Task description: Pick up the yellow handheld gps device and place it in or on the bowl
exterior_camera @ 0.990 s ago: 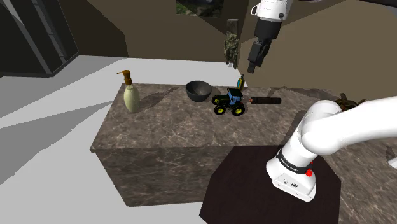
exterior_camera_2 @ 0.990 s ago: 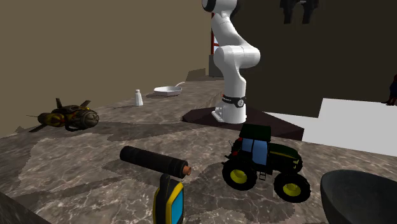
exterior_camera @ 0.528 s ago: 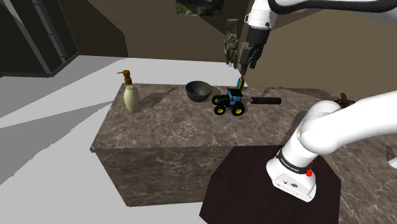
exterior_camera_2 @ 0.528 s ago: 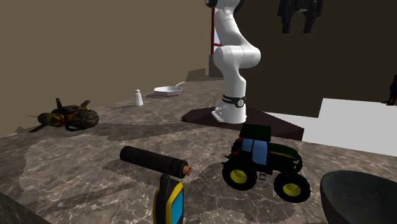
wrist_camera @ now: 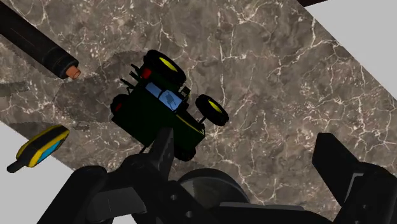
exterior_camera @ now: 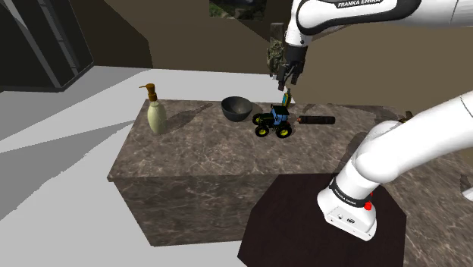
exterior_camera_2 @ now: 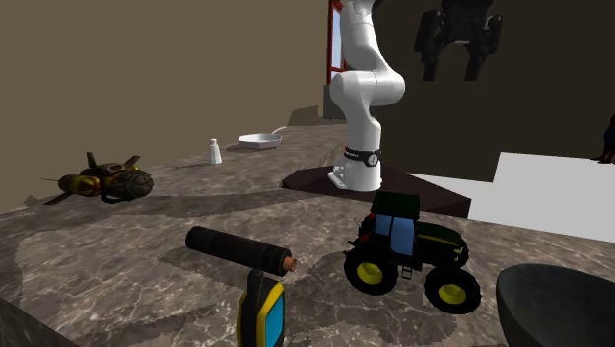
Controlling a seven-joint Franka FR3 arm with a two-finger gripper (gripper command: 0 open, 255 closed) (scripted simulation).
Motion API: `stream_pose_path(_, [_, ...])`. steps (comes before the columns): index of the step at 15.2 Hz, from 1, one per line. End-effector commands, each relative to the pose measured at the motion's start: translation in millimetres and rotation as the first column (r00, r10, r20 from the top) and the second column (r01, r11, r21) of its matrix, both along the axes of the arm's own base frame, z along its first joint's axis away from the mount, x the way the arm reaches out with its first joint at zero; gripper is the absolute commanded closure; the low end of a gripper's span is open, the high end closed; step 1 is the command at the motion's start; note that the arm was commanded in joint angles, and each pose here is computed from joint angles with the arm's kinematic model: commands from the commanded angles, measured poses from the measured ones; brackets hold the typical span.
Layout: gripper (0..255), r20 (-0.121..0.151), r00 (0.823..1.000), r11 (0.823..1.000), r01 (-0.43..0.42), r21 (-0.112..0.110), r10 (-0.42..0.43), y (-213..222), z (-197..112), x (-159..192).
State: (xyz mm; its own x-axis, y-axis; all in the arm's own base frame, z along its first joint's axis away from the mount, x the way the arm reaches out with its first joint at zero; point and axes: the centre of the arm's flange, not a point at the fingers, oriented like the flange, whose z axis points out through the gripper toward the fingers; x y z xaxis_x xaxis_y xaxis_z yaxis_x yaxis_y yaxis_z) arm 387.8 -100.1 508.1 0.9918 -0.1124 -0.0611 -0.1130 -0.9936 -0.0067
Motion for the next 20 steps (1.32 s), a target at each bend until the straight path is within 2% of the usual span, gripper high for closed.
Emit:
stream_pose_path(1, [0,-0.002,1.0,1.0,0.027,-0.011,-0.027,-19.0,-12.3,11.0])
stream_pose_path(10, [0,-0.013,0.989,0.988,0.143,-0.057,-0.144,-106.8,-70.7,57.8])
stream_pose_path(20, [0,-0.018,0.962,0.957,0.269,-0.11,-0.272,-212.9,-131.5,96.1])
